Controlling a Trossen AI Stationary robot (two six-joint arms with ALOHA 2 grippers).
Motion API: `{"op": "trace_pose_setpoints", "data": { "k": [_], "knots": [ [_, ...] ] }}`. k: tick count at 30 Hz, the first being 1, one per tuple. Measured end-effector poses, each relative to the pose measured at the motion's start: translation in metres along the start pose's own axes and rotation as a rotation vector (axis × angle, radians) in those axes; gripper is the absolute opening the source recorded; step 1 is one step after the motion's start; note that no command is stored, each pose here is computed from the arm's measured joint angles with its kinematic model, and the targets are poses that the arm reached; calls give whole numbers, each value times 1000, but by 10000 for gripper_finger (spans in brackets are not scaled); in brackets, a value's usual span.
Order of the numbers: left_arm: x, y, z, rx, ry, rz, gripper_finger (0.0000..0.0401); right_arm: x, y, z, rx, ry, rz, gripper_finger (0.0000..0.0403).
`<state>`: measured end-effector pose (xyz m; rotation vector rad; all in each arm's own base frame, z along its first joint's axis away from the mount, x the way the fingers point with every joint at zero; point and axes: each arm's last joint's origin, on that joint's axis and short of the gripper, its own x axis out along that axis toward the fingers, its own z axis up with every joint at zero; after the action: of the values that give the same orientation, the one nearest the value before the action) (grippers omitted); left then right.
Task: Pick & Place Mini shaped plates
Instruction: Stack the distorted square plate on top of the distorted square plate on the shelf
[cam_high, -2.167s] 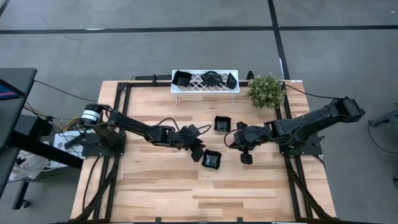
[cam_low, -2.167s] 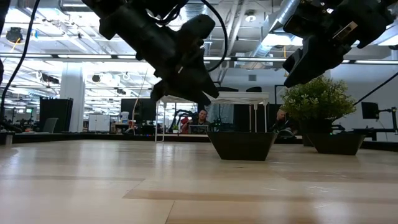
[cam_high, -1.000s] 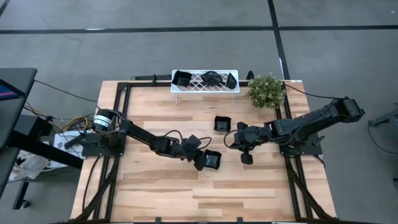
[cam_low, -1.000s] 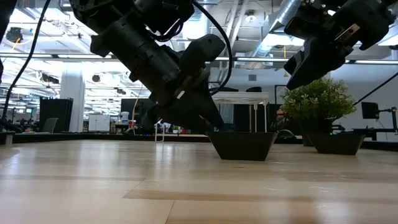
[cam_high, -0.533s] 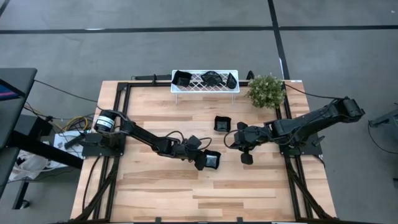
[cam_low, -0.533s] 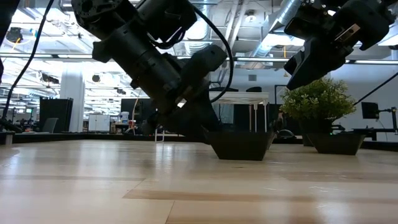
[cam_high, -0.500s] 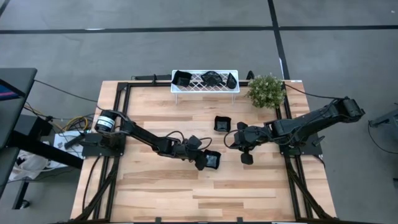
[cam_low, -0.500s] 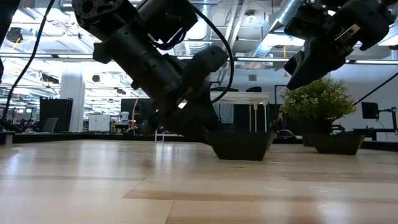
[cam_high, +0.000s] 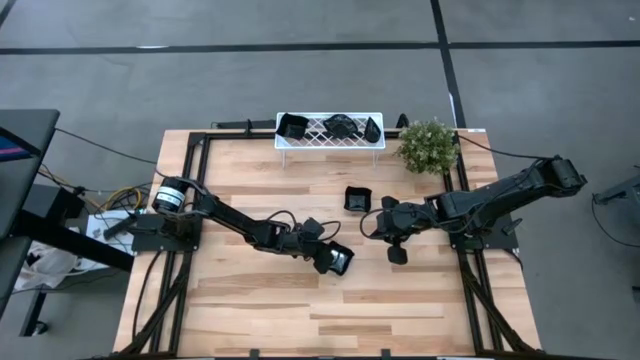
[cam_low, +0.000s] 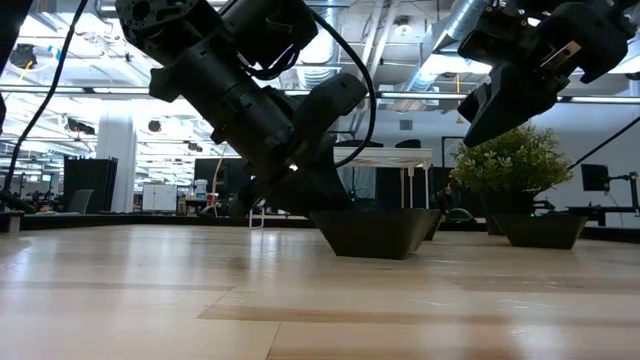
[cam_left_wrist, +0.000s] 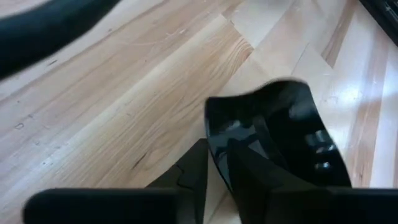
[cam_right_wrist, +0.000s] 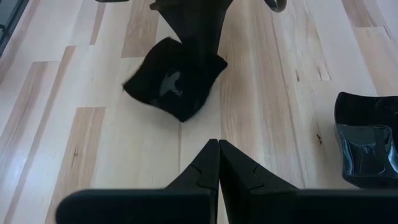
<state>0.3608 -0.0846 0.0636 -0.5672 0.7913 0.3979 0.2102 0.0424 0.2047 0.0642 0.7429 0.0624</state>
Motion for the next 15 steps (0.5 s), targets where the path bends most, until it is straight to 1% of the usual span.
{"op": "trace_pose_setpoints", "data": {
  "k": [8,12,15],
  "knots": [
    [0,-2,2,12,-16,-19,11,0,0,0,26,2,0,0],
    [0,-3,3,10,-26,-30,10,0,0,0,26,3,-1,0],
    [-3,-5,5,36,-37,-41,11,0,0,0,26,3,0,0]
  ]
}}
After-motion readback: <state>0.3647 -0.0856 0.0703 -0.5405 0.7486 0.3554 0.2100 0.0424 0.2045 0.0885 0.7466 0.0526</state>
